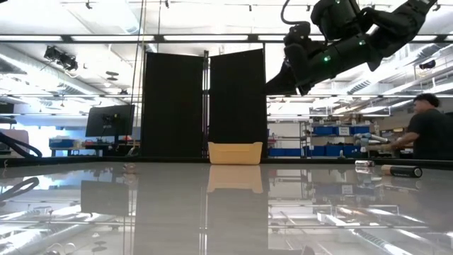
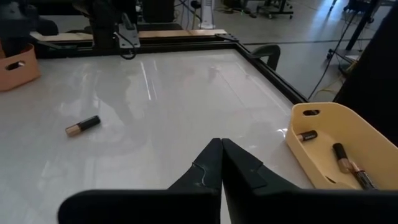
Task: Sort batteries
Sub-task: Put the silver battery into the orange bin, then put the black-brown battery into the yellow bin
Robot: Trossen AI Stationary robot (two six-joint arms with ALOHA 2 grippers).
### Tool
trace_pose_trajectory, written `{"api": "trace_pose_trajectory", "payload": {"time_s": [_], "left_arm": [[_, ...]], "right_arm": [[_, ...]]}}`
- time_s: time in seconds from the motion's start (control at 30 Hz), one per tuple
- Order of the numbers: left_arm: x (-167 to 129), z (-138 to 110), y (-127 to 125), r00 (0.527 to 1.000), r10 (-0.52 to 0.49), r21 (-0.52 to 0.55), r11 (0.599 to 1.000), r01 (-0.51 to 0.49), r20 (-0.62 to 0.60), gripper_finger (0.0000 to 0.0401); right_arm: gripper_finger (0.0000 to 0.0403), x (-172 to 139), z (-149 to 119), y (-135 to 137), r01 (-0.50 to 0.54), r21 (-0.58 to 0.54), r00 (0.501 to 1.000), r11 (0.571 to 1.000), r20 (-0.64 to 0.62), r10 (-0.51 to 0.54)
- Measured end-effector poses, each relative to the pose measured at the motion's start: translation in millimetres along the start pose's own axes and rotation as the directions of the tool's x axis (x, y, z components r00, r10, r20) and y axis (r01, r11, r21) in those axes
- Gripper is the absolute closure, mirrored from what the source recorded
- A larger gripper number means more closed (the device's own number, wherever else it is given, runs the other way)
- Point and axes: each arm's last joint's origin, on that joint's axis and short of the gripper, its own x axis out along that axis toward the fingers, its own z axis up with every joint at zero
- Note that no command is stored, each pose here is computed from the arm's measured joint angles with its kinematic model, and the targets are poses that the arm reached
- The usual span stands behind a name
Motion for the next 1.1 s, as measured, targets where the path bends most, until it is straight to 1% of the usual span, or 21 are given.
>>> {"api": "trace_pose_trajectory", "payload": {"time_s": [0.13, 0.2, 0.37, 0.43, 0.5, 0.6, 0.63, 0.7, 0.8, 0.87, 0.93, 1.03, 1.1], "left_arm": [[-6.2, 0.1, -2.6, 1.000, 0.022, 0.009, 1.000, -0.022, 0.000, 0.0306], [-12.1, 0.1, -4.7, 0.999, 0.044, 0.032, 0.999, -0.044, -0.008, 0.0305], [-40.7, 6.5, -13.5, 0.991, 0.130, 0.100, 0.987, -0.126, -0.033, 0.0309], [-56.4, 12.3, -17.4, 0.988, 0.157, 0.127, 0.980, -0.154, -0.010, 0.0321], [-71.9, 21.1, -20.5, 0.987, 0.148, 0.160, 0.975, -0.157, 0.070, 0.0341], [-86.4, 41.5, -19.9, 0.967, 0.081, 0.219, 0.966, -0.136, 0.243, 0.0385], [-89.0, 49.9, -17.8, 0.956, 0.068, 0.232, 0.963, -0.138, 0.286, 0.0392], [-91.4, 69.5, -14.1, 0.942, 0.015, 0.273, 0.955, -0.113, 0.336, 0.0393], [-87.8, 100.2, -9.1, 0.919, -0.087, 0.348, 0.936, -0.056, 0.384, 0.0397], [-83.6, 122.6, -7.7, 0.893, -0.187, 0.414, 0.910, 0.001, 0.409, 0.0397], [-76.9, 143.8, -2.9, 0.866, -0.273, 0.480, 0.876, 0.044, 0.419, 0.0398], [-66.2, 173.7, 5.3, 0.811, -0.402, 0.569, 0.815, 0.106, 0.425, 0.0399], [-58.1, 190.0, 13.8, 0.793, -0.439, 0.611, 0.784, 0.109, 0.422, 0.0399]], "right_arm": [[0.0376, 0.4, 0.0, -2.7, 0.010, 0.002, 1.000, 1.000, -0.001, -0.010], [0.0371, 0.5, 0.0, -2.8, 0.010, 0.002, 1.000, 1.000, -0.001, -0.010], [0.0359, 0.4, 0.0, -2.8, 0.010, 0.000, 1.000, 1.000, 0.000, -0.010], [0.0355, 0.4, 0.5, -3.1, 0.021, -0.012, 1.000, 1.000, 0.006, -0.021], [0.0354, 0.4, 1.2, -3.8, 0.045, -0.016, 0.999, 0.999, 0.012, -0.045], [0.0366, 0.3, 1.3, -4.4, 0.065, -0.026, 0.998, 0.998, 0.013, -0.065], [0.0373, 0.3, 1.2, -4.5, 0.066, -0.028, 0.998, 0.997, 0.012, -0.066], [0.0390, 0.3, 1.2, -4.5, 0.067, -0.029, 0.998, 0.997, 0.012, -0.067], [0.0393, -0.3, 1.1, -0.8, 0.054, -0.033, 0.998, 0.998, 0.012, -0.054], [0.0388, -0.8, 0.3, 2.0, 0.044, -0.024, 0.999, 0.999, 0.004, -0.044], [0.0389, -1.4, -1.8, 5.1, 0.033, -0.010, 0.999, 0.999, -0.017, -0.033], [0.0396, -2.9, -7.8, 9.9, 0.042, 0.023, 0.996, 0.999, -0.076, -0.040], [0.0396, -4.4, -13.1, 13.3, 0.059, 0.050, 0.990, 0.997, -0.128, -0.053]]}}
